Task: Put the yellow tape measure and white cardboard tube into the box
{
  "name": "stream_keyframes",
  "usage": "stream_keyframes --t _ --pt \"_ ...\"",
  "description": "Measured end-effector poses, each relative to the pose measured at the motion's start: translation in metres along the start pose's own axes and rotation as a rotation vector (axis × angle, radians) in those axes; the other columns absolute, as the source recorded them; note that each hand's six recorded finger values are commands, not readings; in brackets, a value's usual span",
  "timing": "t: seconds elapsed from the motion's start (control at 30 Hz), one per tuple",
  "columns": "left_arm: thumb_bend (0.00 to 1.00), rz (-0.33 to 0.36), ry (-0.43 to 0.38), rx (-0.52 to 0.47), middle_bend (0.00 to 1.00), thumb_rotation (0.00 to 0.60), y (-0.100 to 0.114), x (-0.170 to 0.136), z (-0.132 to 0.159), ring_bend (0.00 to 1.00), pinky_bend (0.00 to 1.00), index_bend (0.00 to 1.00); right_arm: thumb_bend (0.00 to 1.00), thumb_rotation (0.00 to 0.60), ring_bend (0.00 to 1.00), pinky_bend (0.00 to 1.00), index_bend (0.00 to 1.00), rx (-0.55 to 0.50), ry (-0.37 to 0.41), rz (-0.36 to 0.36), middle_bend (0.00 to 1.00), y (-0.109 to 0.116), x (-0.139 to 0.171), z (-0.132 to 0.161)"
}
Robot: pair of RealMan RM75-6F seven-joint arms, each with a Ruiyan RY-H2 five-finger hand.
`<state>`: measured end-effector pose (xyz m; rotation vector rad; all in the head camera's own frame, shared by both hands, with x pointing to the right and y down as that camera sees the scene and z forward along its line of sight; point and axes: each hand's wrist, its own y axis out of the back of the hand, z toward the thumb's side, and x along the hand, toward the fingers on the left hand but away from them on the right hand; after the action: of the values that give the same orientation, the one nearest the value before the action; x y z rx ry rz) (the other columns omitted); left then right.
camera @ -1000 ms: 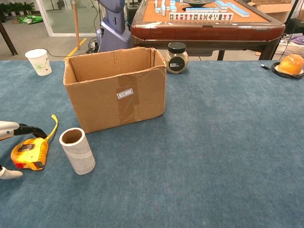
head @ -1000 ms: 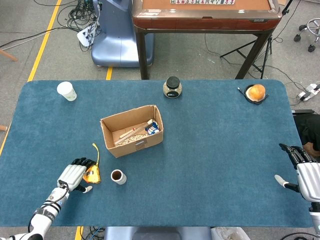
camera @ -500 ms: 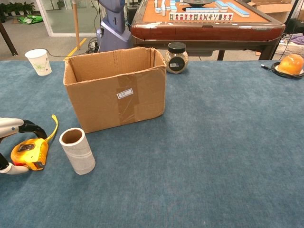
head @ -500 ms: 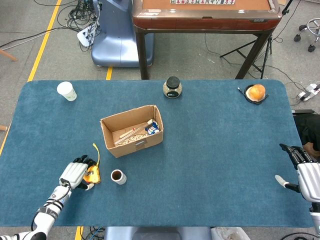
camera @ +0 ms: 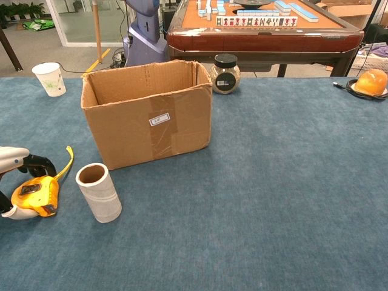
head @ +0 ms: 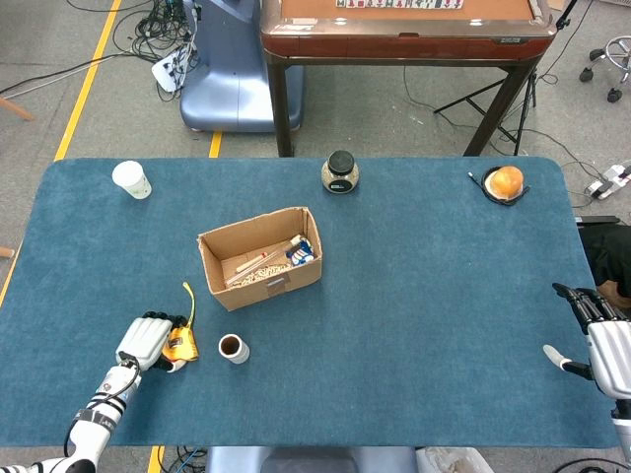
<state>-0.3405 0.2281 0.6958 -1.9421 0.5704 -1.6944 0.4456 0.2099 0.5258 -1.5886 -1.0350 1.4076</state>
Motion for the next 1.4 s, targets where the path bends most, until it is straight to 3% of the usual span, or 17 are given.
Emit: stream_keyframes --t 0.4,0.9,1.17,1.4 --pt "0.19 0.096 -0.010 0.034 0.63 0.600 0.032 -0.021 0.001 0.30 0.23 0.60 0.11 0.600 0.19 0.43 0.18 0.001 0.003 -0.001 0.27 0.000 0.001 0.001" --pt "0.19 0.296 0.053 0.104 0.64 0.600 0.124 -0.049 -0.009 0.30 0.23 0.62 0.11 0.600 0.19 0.43 0.18 -0.001 0.009 -0.003 0.27 0.001 0.002 0.002" --pt "0.19 0.331 0.073 0.132 0.64 0.600 0.157 -0.043 0.000 0.30 0.23 0.61 0.11 0.600 0.19 0.43 0.18 -0.002 0.009 -0.001 0.27 0.001 0.002 0.002" --pt "0.19 0.358 0.017 0.145 0.64 0.600 0.182 -0.023 0.034 0.30 0.23 0.61 0.11 0.600 0.19 0.43 0.18 -0.007 0.008 -0.004 0.27 0.003 0.003 0.001"
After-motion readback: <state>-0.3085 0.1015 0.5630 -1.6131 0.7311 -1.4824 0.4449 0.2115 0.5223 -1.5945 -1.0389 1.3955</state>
